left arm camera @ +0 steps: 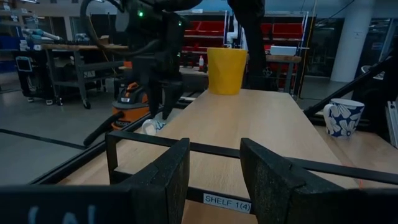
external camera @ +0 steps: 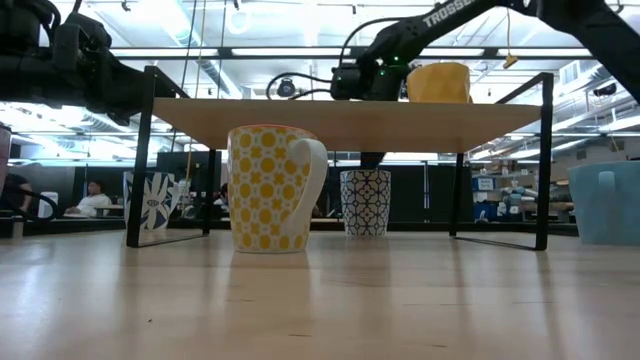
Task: Place coffee mugs
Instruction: Put the green patterned mug on the shelf
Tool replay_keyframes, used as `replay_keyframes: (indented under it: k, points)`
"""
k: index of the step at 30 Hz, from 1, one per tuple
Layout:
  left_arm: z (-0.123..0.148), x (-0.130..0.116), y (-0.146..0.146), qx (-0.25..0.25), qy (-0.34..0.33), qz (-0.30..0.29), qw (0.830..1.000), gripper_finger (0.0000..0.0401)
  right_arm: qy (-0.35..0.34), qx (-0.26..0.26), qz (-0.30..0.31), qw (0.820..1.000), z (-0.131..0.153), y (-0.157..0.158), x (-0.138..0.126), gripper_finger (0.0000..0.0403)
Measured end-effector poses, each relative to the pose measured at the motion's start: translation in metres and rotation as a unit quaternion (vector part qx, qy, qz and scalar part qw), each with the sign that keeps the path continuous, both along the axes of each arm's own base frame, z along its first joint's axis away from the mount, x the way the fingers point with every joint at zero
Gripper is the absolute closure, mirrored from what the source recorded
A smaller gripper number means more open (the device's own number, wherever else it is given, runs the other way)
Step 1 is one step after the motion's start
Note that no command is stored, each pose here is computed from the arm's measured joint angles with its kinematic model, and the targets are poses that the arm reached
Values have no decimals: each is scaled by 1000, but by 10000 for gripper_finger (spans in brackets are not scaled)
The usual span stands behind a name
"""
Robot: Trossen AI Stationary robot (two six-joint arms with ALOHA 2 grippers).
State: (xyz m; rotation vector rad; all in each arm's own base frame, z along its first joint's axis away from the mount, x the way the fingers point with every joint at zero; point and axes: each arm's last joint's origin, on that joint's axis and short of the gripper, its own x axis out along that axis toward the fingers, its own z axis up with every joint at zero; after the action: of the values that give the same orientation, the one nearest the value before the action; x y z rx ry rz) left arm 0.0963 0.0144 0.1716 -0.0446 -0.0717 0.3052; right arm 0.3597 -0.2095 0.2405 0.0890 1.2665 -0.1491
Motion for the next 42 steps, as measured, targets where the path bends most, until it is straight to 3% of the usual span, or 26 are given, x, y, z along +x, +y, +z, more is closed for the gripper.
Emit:
replay_keyframes:
  k: [11,20,29,33,42]
  points:
    - [0,0,0,0,0,0,1000,252,12,11,2,1000,-13,-2,5,292]
    - [0,0,0,0,0,0,1000,252,12,11,1,1000,-13,-2,4,376]
    - [0,0,0,0,0,0,1000,252,14,11,-2,1000,-11,-2,4,378]
    - [0,0,0,0,0,0,1000,252,23,-13,-8,1000,4,-3,5,378]
    - [0,0,0,0,0,0,1000,252,-18,-54,-13,998,73,-5,5,378]
